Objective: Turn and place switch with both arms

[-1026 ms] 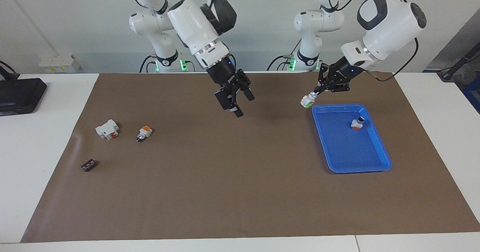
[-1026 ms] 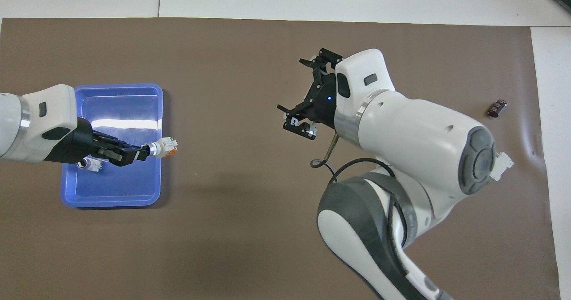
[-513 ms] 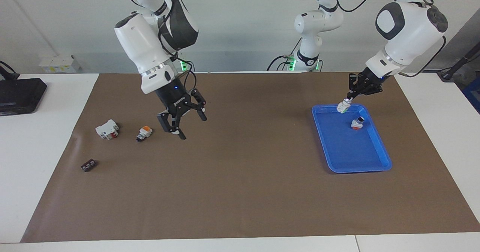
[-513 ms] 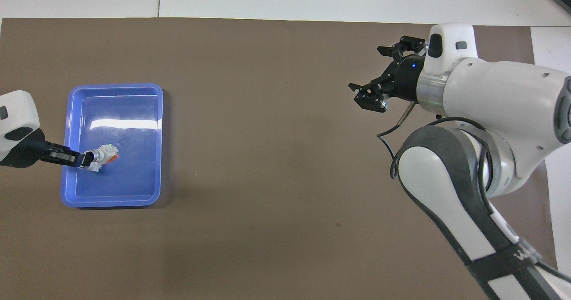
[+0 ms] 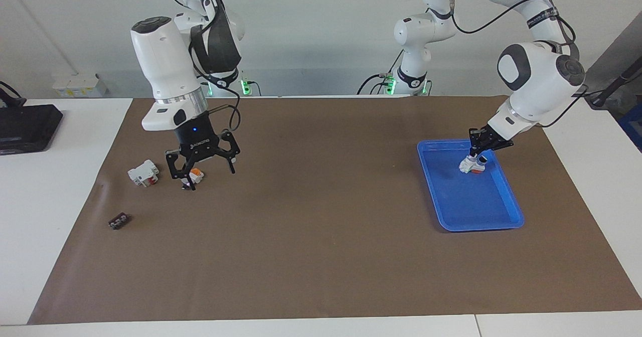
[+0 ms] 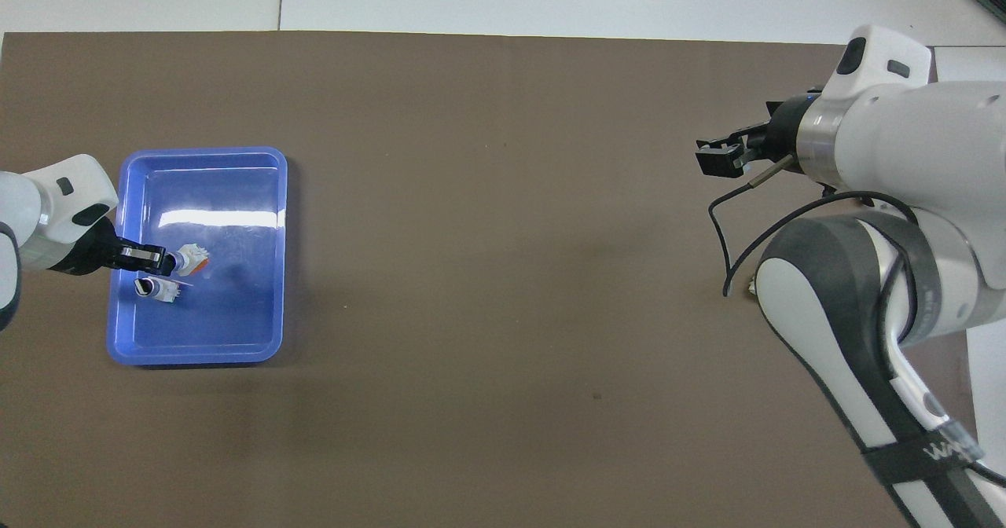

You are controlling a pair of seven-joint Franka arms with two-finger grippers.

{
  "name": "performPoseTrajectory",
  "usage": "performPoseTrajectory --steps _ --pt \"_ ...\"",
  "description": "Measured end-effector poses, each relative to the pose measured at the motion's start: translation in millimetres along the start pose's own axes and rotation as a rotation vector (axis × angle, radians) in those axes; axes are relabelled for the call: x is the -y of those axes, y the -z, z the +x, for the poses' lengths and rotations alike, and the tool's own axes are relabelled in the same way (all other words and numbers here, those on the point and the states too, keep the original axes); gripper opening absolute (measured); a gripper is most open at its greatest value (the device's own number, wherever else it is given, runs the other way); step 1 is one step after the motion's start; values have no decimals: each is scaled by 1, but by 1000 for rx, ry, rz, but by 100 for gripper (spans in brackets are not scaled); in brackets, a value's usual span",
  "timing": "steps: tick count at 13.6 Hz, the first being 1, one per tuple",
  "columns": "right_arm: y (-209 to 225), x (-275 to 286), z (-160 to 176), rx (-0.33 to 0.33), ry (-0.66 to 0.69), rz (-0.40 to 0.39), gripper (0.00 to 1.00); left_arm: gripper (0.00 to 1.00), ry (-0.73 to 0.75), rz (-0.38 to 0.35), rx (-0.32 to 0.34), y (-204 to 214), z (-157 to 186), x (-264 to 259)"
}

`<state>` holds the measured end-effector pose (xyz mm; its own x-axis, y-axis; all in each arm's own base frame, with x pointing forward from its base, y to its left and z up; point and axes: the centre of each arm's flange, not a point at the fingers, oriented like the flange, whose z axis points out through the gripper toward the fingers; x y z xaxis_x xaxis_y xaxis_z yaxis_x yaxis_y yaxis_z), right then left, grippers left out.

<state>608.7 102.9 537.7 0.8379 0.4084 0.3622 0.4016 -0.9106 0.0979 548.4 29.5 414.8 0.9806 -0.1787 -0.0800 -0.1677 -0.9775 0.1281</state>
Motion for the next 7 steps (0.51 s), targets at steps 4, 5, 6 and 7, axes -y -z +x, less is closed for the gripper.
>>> performPoseTrajectory --steps 4,5,6,7 --pt "58 -39 -22 171 -216 -38 100 10 93 -8 21 -36 13 3" --pt "75 -55 -30 212 -285 -37 100 10 111 -11 36 -46 15 5" --pt "91 -71 -39 250 -349 -32 100 10 126 -4 39 -47 18 5" --pt "105 -86 -47 279 -397 -24 100 10 135 17 47 -47 18 5"
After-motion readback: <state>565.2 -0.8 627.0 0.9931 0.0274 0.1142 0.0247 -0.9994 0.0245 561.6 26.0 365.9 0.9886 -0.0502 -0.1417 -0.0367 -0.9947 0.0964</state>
